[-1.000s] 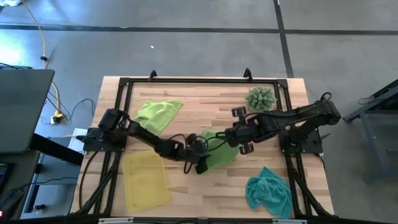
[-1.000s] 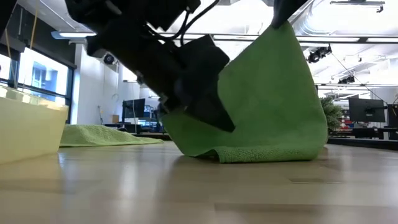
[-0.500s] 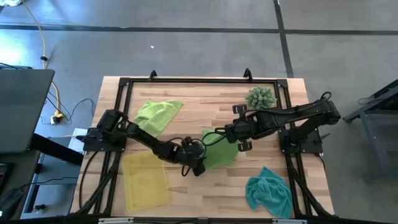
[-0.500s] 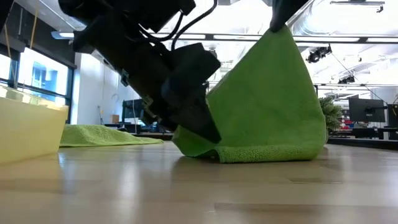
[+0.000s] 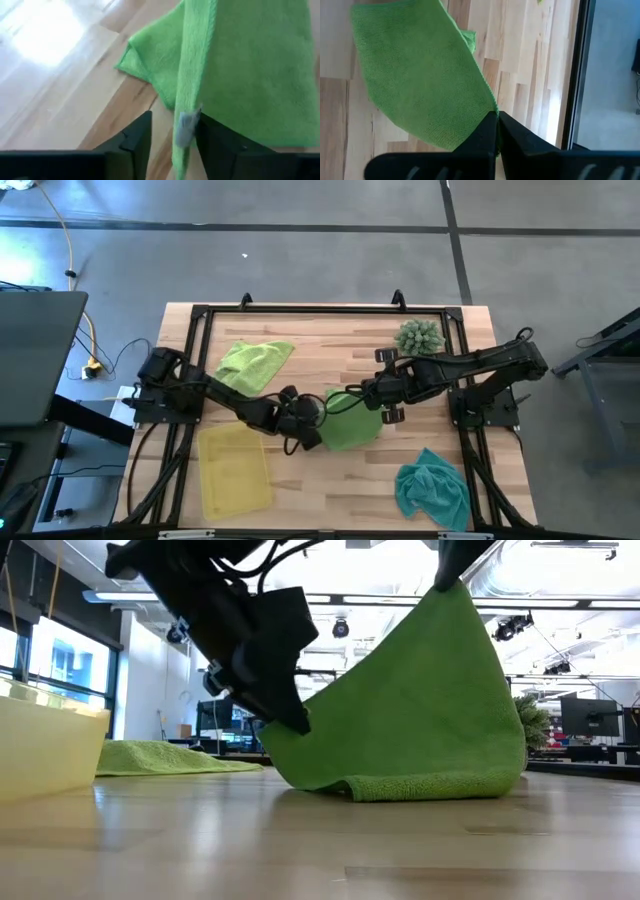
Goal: Roll microfiber towels into tight, uniform cylinder then place into a basket
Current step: Fold the green microfiber towel
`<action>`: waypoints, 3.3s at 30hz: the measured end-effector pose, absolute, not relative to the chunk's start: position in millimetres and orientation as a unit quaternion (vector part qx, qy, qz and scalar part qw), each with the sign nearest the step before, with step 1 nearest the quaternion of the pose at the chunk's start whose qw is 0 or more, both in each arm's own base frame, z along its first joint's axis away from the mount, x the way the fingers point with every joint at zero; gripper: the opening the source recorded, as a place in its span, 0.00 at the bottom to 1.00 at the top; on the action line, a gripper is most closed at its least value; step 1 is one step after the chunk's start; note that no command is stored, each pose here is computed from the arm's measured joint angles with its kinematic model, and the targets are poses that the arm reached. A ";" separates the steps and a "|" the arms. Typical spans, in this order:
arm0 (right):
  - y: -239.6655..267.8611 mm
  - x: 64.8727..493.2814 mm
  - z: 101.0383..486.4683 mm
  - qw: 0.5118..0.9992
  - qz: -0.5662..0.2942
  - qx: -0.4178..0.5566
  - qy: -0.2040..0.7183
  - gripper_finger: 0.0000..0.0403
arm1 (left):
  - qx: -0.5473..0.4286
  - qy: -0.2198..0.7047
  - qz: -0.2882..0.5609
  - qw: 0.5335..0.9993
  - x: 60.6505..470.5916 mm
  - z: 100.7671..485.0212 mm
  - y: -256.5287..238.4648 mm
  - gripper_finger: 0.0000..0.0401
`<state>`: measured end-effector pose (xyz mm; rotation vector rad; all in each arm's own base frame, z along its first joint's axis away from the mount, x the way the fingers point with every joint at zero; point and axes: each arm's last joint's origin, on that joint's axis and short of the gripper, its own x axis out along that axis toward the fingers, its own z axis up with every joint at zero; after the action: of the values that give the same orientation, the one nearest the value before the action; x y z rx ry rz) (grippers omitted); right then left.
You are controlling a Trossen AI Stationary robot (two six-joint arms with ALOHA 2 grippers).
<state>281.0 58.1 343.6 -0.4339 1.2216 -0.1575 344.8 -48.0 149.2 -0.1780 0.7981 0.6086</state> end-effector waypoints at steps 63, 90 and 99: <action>23.7 207.0 370.9 0.938 -0.226 -0.168 0.201 0.00 | 0.228 0.234 0.448 0.832 254.6 375.5 -15.2 0.00; 21.1 193.7 340.3 0.896 -0.234 -0.177 0.334 0.00 | 0.111 0.275 0.355 0.887 261.3 335.4 -16.2 0.00; 79.2 215.1 263.8 0.934 -0.041 0.014 0.354 0.00 | 0.012 0.360 0.200 0.911 289.7 258.6 -89.5 0.00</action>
<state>215.1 79.2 263.8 0.0293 0.7238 -0.0840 289.7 -89.5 258.6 0.0255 0.7424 0.4123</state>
